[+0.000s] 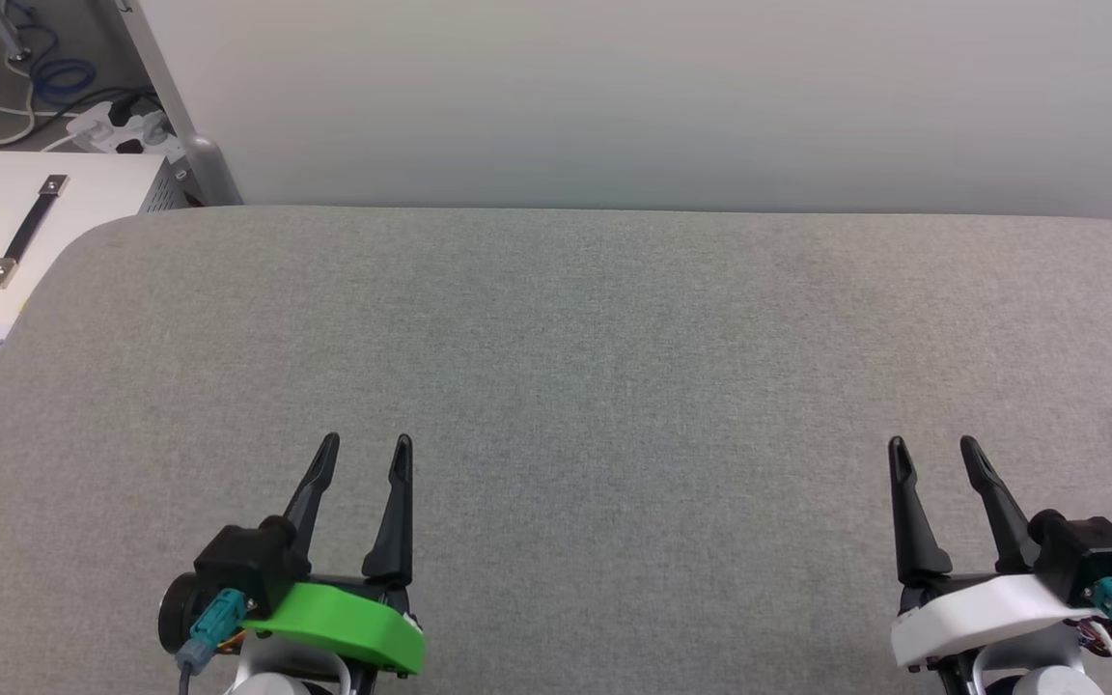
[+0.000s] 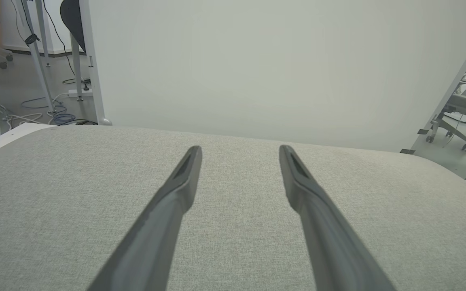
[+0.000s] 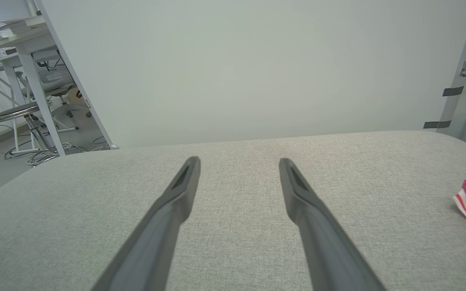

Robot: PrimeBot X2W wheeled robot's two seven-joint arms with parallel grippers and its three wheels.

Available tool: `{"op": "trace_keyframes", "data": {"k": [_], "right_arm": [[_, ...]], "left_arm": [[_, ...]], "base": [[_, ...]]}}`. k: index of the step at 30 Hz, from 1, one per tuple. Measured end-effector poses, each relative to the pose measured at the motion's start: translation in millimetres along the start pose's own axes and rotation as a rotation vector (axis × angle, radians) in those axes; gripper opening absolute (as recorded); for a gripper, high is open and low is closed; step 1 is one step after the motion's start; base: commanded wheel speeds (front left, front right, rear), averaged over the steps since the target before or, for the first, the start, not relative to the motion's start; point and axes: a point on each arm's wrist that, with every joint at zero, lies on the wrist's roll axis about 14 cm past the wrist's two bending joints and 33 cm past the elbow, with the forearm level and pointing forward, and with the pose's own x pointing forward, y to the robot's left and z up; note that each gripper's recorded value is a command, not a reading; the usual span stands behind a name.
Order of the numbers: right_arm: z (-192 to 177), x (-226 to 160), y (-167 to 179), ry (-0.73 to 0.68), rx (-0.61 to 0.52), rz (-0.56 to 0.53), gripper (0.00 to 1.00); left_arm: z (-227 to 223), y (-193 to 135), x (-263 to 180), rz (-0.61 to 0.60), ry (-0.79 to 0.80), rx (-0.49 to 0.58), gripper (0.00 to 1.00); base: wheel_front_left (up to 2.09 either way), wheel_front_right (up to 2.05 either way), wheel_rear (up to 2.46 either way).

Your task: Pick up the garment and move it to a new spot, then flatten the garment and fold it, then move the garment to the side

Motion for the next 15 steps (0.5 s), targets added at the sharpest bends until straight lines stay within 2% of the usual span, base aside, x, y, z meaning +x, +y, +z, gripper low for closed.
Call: {"op": "trace_keyframes", "data": {"k": [15], "right_arm": [[-1.7, -2.1, 2.0, 0.0, -0.004, 0.001, 1.0]], "left_arm": [[6.0, -3.7, -1.0, -0.008, -0.02, -0.011, 1.0]], "base": [[0.0, 0.0, 0.0]]}}
